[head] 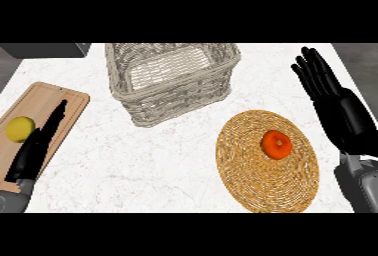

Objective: Pick the squash from the placemat and place it in the basket

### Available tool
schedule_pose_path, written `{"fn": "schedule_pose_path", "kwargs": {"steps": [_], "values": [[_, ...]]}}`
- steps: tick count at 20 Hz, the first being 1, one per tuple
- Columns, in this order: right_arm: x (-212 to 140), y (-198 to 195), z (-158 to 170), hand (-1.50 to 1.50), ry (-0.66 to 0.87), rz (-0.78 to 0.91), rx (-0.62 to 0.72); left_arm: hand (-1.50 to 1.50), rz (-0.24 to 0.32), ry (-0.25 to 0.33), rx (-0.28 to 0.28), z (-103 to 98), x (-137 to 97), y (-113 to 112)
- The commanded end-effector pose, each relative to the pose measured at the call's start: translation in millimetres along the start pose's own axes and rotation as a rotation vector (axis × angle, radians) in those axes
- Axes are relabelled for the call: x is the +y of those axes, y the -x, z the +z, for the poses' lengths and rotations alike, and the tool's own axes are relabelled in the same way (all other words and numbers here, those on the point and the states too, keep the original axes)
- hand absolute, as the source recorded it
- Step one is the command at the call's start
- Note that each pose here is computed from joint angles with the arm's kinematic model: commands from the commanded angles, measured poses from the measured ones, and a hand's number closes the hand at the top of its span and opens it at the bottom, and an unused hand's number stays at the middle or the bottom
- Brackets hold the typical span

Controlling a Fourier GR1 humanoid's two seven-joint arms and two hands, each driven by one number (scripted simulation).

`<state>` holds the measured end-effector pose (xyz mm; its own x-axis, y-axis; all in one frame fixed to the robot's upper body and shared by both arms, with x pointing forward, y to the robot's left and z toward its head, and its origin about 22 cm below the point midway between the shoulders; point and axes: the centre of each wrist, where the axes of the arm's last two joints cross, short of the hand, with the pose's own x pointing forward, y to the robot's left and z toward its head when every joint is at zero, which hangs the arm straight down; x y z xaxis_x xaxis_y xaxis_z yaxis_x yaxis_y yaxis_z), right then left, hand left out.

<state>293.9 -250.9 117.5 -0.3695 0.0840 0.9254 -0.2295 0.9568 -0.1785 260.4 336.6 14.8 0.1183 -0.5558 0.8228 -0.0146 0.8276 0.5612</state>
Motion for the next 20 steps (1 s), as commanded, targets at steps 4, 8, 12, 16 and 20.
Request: {"fn": "schedule_pose_path", "kwargs": {"steps": [4,8,12,16,20], "values": [[-15,11,-22,1.5,0.13,-0.156,-0.036,0.0,0.288,0.053,0.255,17,-54,25],[26,32,-22,1.5,-0.121,-0.084,-0.055,0.0,0.423,0.155,0.413,48,-80,51],[108,38,-28,-1.5,-0.018,0.018,-0.019,0.0,0.436,0.139,0.431,43,-90,33],[100,36,-35,-1.5,0.045,0.256,0.131,0.0,0.431,0.13,0.452,53,-82,43],[28,20,-43,-1.5,0.119,0.71,0.23,0.0,0.438,0.103,0.461,48,-70,45]]}}
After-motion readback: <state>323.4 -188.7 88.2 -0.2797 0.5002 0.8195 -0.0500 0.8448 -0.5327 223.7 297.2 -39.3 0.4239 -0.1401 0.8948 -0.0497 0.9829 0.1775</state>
